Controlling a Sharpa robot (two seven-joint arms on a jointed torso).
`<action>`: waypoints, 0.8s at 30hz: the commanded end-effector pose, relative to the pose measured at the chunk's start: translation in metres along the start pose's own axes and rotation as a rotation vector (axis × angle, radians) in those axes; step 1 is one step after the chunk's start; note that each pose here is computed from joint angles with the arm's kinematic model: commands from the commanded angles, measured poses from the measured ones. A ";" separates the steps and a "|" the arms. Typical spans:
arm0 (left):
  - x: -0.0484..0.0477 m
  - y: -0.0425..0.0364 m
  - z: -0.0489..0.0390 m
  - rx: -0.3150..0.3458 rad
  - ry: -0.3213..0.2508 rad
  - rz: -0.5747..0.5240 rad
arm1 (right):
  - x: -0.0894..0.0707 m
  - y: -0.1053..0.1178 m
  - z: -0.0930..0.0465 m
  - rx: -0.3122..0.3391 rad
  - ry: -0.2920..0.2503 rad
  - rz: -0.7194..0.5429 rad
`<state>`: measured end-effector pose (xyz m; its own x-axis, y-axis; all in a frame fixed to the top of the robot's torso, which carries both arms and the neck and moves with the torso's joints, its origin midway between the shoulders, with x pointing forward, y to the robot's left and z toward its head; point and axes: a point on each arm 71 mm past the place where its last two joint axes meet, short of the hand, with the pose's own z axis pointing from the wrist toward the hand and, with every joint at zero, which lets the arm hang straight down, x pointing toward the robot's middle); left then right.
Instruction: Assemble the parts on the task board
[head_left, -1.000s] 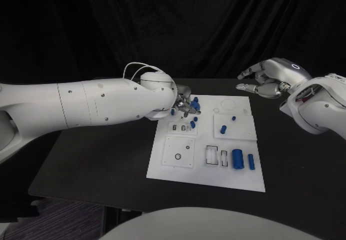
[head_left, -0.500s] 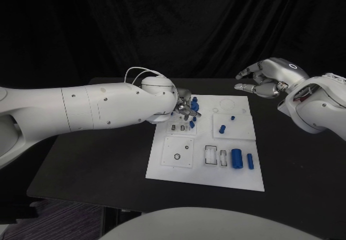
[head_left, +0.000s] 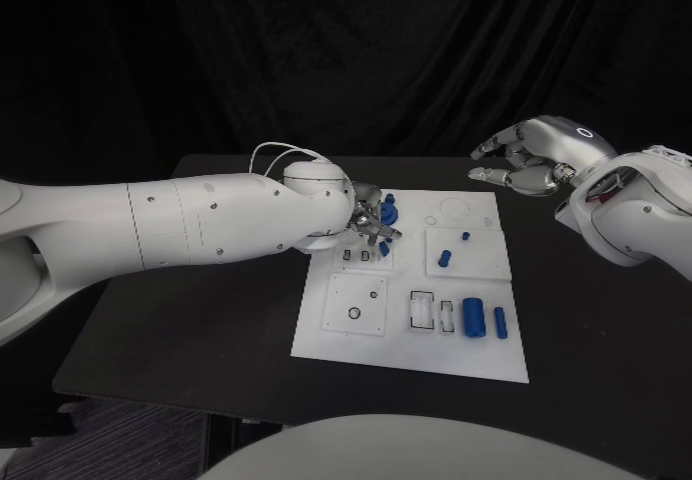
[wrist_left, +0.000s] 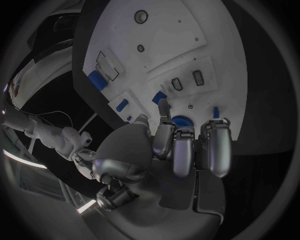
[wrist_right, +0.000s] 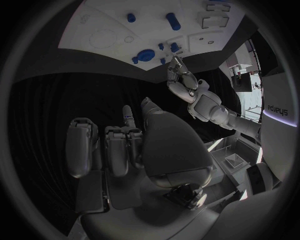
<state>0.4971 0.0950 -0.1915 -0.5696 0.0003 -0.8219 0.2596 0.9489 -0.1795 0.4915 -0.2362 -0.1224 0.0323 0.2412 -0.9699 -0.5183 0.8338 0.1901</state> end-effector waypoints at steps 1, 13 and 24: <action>0.0004 -0.0015 0.0014 0.011 -0.003 -0.011 | 0.002 -0.001 0.000 0.011 0.015 0.000; 0.0044 0.0004 0.0069 0.010 0.003 -0.016 | 0.003 0.000 0.001 0.009 0.031 -0.002; 0.0083 0.0002 0.0102 0.010 0.013 -0.016 | 0.005 0.000 0.001 0.009 0.047 -0.001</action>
<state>0.5015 0.0950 -0.2026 -0.5795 -0.0060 -0.8150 0.2446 0.9526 -0.1809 0.4923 -0.2348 -0.1250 0.0046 0.2240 -0.9746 -0.5189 0.8336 0.1891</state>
